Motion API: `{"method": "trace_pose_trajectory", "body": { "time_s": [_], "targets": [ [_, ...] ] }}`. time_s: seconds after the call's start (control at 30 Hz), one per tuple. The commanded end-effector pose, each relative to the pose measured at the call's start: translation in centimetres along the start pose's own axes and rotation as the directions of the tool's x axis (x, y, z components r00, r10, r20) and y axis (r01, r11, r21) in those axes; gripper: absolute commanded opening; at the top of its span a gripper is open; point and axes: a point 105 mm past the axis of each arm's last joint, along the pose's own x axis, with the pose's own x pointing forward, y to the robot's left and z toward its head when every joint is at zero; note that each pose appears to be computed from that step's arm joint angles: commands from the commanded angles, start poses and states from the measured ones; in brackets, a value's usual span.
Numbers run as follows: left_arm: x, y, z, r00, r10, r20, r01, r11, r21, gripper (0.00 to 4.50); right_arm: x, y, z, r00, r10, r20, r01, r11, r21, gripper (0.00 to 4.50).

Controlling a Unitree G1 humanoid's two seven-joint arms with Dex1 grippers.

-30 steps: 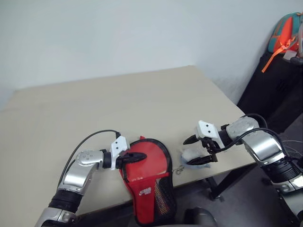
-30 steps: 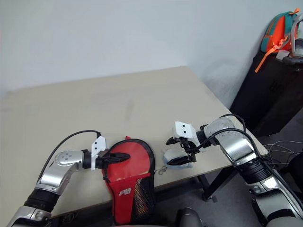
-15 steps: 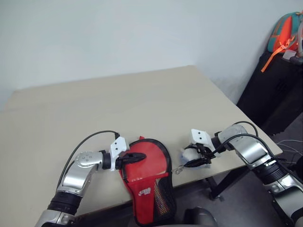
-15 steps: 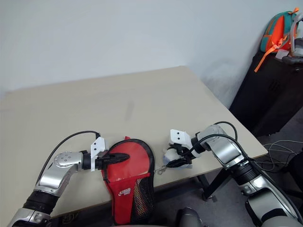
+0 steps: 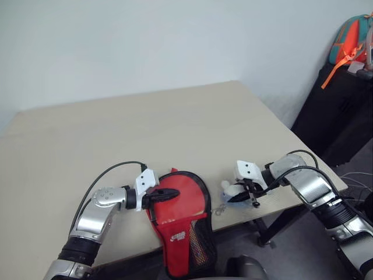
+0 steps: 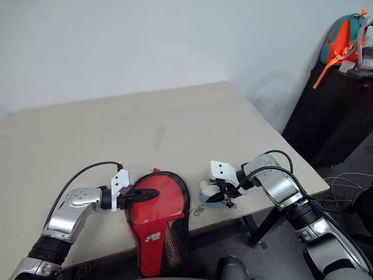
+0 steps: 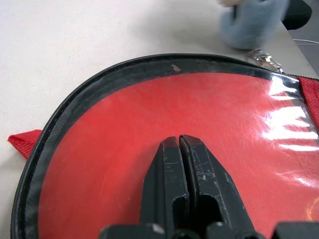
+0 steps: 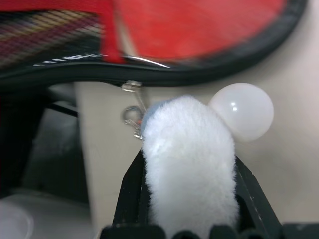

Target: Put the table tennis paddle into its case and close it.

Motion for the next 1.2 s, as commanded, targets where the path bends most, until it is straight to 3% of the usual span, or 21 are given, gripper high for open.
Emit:
{"method": "trace_pose_trajectory", "body": {
  "time_s": [0.03,0.37,0.77,1.07,1.2],
  "targets": [
    [0.1,-0.9,-3.2,0.993,-0.029,-0.114,0.019,0.996,-0.087,0.00,-1.2,2.0,1.7,0.997,0.067,0.039,-0.063,0.993,-0.101,0.62],
    [0.0,-0.8,-3.3,0.993,-0.029,-0.118,0.019,0.996,-0.088,0.00,-1.1,5.2,1.1,0.985,0.171,0.012,-0.168,0.978,-0.123,0.62],
    [0.0,-0.7,-3.1,0.993,-0.032,-0.117,0.022,0.996,-0.086,0.00,-0.6,6.9,0.1,0.979,0.205,-0.015,-0.205,0.971,-0.119,0.62],
    [0.0,-0.5,-2.9,0.993,-0.034,-0.110,0.025,0.996,-0.084,0.00,-0.2,8.2,-1.8,0.976,0.211,-0.054,-0.216,0.968,-0.128,0.62],
    [-0.1,-0.5,-2.7,0.993,-0.036,-0.109,0.027,0.996,-0.082,0.00,0.1,8.0,-1.9,0.986,0.163,-0.015,-0.163,0.971,-0.172,0.62]
  ]
}}
